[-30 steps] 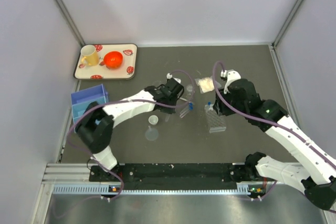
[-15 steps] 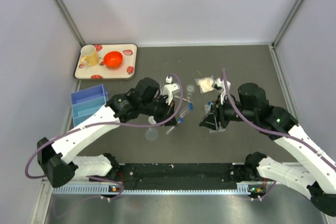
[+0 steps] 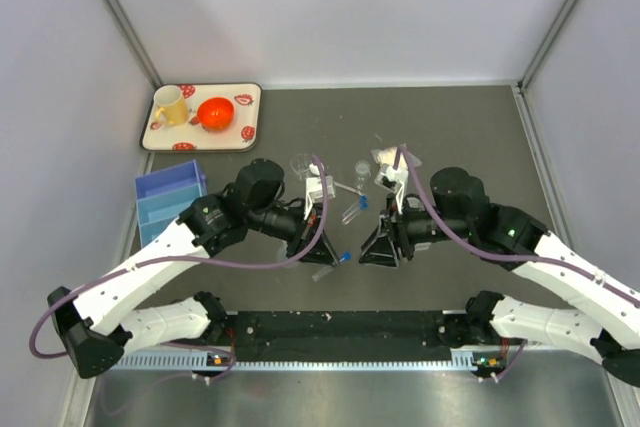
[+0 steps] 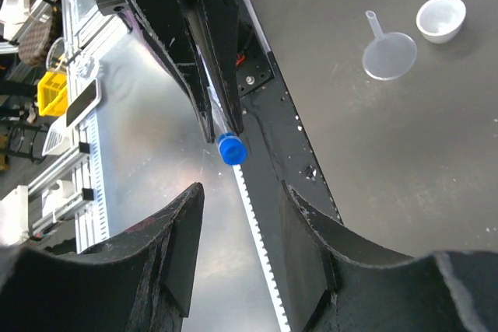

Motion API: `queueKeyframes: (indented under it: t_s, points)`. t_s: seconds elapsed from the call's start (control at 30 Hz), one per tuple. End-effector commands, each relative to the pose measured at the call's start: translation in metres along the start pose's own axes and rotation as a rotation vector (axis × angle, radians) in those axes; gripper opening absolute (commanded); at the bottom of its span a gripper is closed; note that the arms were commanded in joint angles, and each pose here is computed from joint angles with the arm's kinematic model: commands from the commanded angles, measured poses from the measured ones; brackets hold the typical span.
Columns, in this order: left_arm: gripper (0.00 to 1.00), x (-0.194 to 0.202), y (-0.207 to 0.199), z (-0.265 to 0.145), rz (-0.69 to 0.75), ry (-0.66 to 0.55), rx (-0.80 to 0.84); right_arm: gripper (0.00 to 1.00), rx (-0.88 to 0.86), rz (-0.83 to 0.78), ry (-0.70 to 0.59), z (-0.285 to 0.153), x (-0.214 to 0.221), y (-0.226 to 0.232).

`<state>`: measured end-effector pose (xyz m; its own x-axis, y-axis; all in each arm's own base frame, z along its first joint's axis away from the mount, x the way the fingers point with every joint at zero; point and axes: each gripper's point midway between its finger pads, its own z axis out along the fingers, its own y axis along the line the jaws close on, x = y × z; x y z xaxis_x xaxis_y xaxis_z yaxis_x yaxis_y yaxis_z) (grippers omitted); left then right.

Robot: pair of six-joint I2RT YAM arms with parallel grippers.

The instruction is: Organize the chemistry lab equipment

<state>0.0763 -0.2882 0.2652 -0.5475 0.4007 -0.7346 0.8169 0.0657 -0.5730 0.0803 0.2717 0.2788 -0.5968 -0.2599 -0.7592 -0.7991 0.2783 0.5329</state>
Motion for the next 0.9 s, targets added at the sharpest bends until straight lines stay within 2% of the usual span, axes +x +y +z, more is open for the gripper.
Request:
queueKeyframes:
  t_s: [0.0, 0.4, 0.53, 0.73, 0.87]
  points:
    - [0.0, -0.008, -0.02, -0.003, 0.066, -0.042, 0.089, 0.44, -0.041, -0.026, -0.041, 0.011, -0.012, 0.012]
    - [0.0, -0.008, -0.026, -0.001, 0.083, -0.044, 0.108, 0.43, -0.082, -0.04, -0.028, 0.027, -0.014, 0.023]
    - [0.0, -0.009, -0.025, -0.001, 0.083, -0.046, 0.104, 0.39, -0.088, -0.041, -0.029, 0.028, -0.014, 0.024]
    - [0.0, -0.011, -0.025, -0.001, 0.087, -0.052, 0.099, 0.27, -0.102, -0.041, -0.027, 0.029, -0.013, 0.027]
    - [0.0, -0.012, -0.022, 0.0, 0.083, -0.052, 0.087, 0.06, -0.107, -0.034, -0.026, 0.029, -0.012, 0.028]
